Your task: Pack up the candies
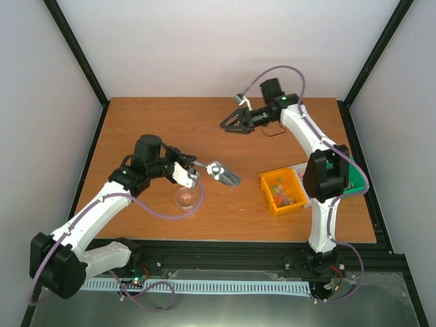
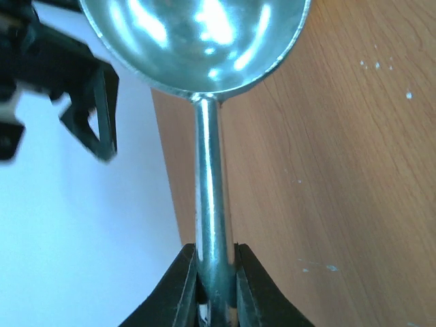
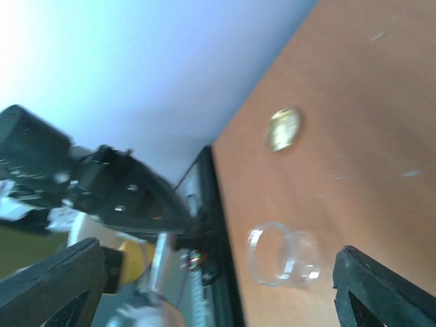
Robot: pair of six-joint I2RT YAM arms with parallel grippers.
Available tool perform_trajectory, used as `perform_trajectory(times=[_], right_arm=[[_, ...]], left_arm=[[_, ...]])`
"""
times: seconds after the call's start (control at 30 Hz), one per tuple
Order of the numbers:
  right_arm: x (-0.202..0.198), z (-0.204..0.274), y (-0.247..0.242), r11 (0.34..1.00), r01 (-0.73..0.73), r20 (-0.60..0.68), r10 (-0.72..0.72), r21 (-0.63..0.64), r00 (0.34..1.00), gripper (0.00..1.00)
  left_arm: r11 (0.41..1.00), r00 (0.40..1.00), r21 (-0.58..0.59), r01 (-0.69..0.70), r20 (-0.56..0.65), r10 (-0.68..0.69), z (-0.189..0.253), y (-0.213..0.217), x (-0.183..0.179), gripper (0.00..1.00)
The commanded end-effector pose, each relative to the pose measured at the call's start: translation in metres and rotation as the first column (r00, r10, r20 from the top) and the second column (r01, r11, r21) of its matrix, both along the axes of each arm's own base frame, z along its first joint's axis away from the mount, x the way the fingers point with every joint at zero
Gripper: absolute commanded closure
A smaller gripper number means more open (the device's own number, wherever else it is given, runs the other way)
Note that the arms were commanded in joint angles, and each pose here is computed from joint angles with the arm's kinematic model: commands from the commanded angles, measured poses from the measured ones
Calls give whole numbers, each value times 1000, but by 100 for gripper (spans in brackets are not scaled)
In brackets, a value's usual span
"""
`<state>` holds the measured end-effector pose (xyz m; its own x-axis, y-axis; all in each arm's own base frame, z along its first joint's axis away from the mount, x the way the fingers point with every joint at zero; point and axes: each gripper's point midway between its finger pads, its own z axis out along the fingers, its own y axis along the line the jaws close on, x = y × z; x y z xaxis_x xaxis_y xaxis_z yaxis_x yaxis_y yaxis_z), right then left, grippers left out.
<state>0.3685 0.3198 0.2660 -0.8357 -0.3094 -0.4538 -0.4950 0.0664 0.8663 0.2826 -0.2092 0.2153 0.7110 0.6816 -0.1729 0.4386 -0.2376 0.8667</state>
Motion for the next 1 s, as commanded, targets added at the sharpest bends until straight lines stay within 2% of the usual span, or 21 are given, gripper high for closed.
perform_trajectory(times=[0.0, 0.27, 0.4, 0.53, 0.7, 0.8, 0.97], right_arm=[[33, 9, -42, 977, 181, 206, -155, -113, 966, 9], [43, 22, -79, 939, 294, 405, -203, -176, 892, 3], [31, 42, -90, 956, 263, 539, -154, -132, 828, 1], [6, 55, -90, 979, 165, 630, -54, -119, 775, 0], [-21, 38, -85, 981, 38, 601, 85, -190, 795, 17], [-40, 33, -69, 973, -30, 619, 169, -228, 767, 28], [-53, 26, -61, 966, -67, 605, 210, -249, 768, 39]], left_arm=[[993, 932, -11, -118, -347, 107, -2, 2, -11, 99], [976, 801, 32, -214, -566, 194, 1, 3, -3, 99], [972, 726, 78, -222, -652, 218, 0, 4, -4, 99], [968, 648, 107, -226, -726, 231, 0, 1, -5, 99], [962, 575, 152, -227, -776, 259, -4, 0, -5, 99], [958, 540, 182, -219, -796, 275, -7, 0, -5, 99], [956, 528, 199, -217, -799, 286, -11, 0, -1, 99]])
